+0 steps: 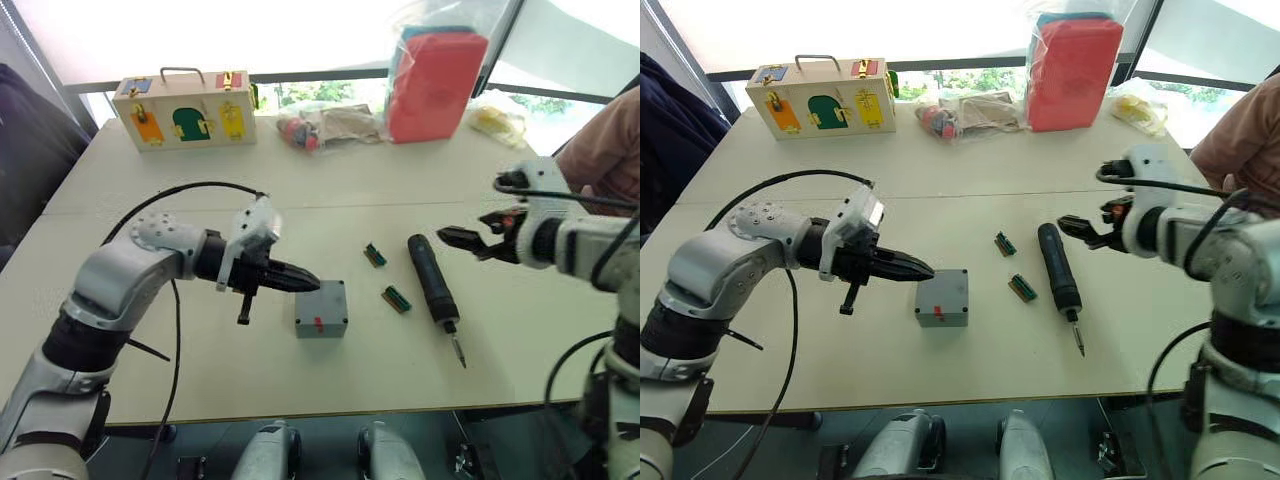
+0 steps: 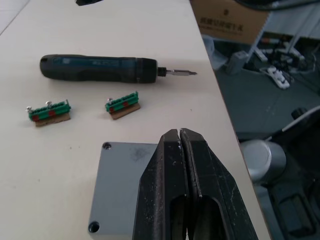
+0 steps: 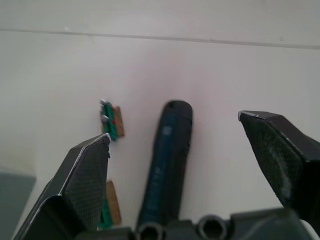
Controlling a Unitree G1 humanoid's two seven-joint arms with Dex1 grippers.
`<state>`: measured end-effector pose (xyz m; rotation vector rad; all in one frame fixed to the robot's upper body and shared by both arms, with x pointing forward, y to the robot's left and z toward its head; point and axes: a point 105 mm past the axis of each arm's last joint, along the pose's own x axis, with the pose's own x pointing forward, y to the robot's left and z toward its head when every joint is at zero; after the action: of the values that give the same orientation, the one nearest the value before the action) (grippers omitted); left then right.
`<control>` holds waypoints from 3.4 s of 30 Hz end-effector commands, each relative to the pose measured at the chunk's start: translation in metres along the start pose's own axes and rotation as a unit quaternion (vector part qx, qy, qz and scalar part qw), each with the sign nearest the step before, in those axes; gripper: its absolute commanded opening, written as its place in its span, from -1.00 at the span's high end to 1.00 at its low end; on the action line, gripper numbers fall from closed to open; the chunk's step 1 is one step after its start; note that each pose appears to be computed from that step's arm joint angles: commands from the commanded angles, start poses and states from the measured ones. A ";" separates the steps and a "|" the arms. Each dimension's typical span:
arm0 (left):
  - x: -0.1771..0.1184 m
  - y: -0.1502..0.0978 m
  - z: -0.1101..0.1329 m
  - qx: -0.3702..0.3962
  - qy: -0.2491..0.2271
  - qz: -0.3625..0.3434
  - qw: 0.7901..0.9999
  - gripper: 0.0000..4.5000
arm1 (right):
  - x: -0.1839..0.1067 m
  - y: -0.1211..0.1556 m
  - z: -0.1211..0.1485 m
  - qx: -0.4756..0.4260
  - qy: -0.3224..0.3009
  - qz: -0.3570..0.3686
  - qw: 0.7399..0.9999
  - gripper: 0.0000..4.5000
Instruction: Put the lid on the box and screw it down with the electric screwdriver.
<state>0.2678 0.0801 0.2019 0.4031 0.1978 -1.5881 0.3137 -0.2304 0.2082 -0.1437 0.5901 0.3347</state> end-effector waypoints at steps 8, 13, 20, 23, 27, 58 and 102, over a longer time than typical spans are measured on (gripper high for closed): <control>0.014 0.005 -0.004 0.059 0.012 0.000 0.998 1.00 | 0.010 0.033 -0.028 0.001 0.135 0.136 0.982 -0.95; 0.017 0.004 -0.006 0.048 0.001 0.019 0.999 1.00 | 0.025 0.035 -0.038 0.019 0.177 0.136 0.975 -0.95; 0.017 0.004 -0.008 0.031 -0.011 0.047 0.998 1.00 | 0.045 0.025 -0.050 0.018 0.222 0.083 0.971 -0.95; 0.015 0.004 -0.009 0.025 -0.015 0.058 0.998 1.00 | 0.048 0.025 -0.051 -0.001 0.238 0.074 0.968 -0.95; 0.015 0.006 -0.011 0.021 -0.019 0.070 0.997 1.00 | 0.049 0.033 -0.060 -0.032 0.265 0.088 0.960 -0.60; -0.025 0.039 -0.023 -0.065 -0.009 0.108 0.992 1.00 | -0.035 0.124 0.107 0.102 -0.440 0.256 0.855 0.21; 0.016 0.025 -0.058 -0.029 0.088 0.049 0.995 1.00 | 0.008 0.163 0.050 -0.007 -0.453 0.245 0.857 0.21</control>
<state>0.2988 0.0838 0.1486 0.4840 0.3391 -1.4532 0.3038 -0.0673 0.2073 0.1501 -0.2030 0.8055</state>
